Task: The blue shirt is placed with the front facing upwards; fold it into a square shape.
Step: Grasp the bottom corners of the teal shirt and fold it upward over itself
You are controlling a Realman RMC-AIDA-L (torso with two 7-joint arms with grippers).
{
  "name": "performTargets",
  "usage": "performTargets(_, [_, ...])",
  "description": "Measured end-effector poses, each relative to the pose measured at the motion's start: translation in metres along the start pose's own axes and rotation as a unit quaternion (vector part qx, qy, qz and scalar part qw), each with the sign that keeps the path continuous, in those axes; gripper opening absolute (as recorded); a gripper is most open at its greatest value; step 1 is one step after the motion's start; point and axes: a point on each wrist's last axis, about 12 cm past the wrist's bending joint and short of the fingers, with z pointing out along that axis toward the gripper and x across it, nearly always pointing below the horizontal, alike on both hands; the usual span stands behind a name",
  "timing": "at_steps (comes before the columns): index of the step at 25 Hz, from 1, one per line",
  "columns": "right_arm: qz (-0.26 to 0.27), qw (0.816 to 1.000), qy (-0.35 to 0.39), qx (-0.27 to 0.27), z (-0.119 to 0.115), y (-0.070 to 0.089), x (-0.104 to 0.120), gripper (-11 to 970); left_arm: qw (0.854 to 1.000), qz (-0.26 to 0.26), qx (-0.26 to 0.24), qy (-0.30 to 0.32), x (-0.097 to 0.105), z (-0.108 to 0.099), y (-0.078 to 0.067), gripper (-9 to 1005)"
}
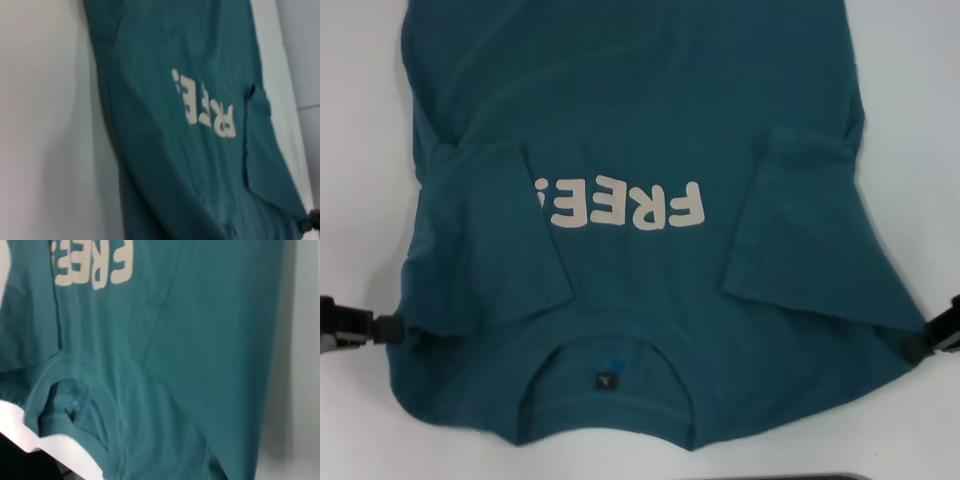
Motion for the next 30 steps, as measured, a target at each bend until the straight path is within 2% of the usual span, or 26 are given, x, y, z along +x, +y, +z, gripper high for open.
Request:
performTargets(10, [0.011, 0.999, 0.027, 0.012, -0.002, -0.006, 0.011, 9, 0.998, -0.004, -0.023, 0.061, 0.007, 0.006, 0.002, 16])
performTargets(20, [0.021, 0.999, 0.023, 0.026, -0.010, -0.013, 0.019, 7, 0.997, -0.024, -0.040, 0.057, 0.015, -0.004, 0.009, 16])
performTargets(30, [0.017, 0.999, 0.025, 0.027, -0.011, -0.012, 0.018, 9, 0.997, -0.024, -0.040, 0.067, 0.018, -0.004, 0.009, 15])
